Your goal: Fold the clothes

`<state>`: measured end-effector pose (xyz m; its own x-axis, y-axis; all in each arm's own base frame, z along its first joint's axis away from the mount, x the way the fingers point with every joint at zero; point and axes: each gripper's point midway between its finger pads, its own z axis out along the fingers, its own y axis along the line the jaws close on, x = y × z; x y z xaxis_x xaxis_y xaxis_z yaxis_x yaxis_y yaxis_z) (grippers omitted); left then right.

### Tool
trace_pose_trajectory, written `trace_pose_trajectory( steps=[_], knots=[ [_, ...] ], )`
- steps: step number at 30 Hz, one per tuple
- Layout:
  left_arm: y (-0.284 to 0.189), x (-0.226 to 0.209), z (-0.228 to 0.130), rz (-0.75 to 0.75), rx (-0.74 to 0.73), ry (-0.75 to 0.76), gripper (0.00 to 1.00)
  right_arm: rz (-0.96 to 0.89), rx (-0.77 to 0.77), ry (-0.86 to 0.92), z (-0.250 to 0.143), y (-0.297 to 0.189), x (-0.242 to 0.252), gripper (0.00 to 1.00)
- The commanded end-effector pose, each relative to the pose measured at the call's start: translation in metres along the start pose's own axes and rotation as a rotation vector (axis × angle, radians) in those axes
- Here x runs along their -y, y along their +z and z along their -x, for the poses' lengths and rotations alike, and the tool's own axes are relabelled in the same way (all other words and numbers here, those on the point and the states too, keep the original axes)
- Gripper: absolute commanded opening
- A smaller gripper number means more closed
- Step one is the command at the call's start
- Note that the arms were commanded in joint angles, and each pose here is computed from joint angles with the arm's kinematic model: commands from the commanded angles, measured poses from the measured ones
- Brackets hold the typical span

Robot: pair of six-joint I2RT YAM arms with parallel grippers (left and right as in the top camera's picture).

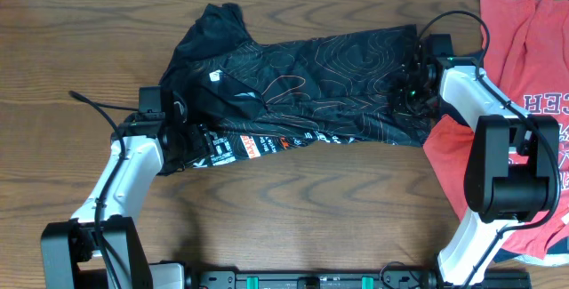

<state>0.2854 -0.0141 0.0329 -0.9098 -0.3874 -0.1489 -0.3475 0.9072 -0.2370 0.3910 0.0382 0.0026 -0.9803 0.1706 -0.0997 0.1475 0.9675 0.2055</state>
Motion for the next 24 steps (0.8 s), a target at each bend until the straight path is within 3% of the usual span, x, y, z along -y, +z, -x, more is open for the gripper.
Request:
trace_pose_trajectory(
  steps=[1, 7, 17, 24],
  knots=[
    [0.003, -0.005, -0.004, 0.016, -0.014, 0.011, 0.78, -0.001, 0.012, 0.009, 0.006, 0.000, 0.001, 0.01],
    [0.003, -0.005, -0.005, 0.017, -0.018, 0.010, 0.77, -0.063, 0.064, 0.034, 0.020, -0.020, 0.013, 0.01],
    [0.003, -0.005, -0.005, 0.017, -0.018, 0.010, 0.78, -0.086, 0.344, 0.039, 0.095, -0.094, 0.016, 0.01],
    [0.003, -0.005, -0.006, 0.019, -0.021, 0.010, 0.78, -0.073, 0.409, 0.029, 0.111, -0.100, 0.011, 0.01]
  ],
)
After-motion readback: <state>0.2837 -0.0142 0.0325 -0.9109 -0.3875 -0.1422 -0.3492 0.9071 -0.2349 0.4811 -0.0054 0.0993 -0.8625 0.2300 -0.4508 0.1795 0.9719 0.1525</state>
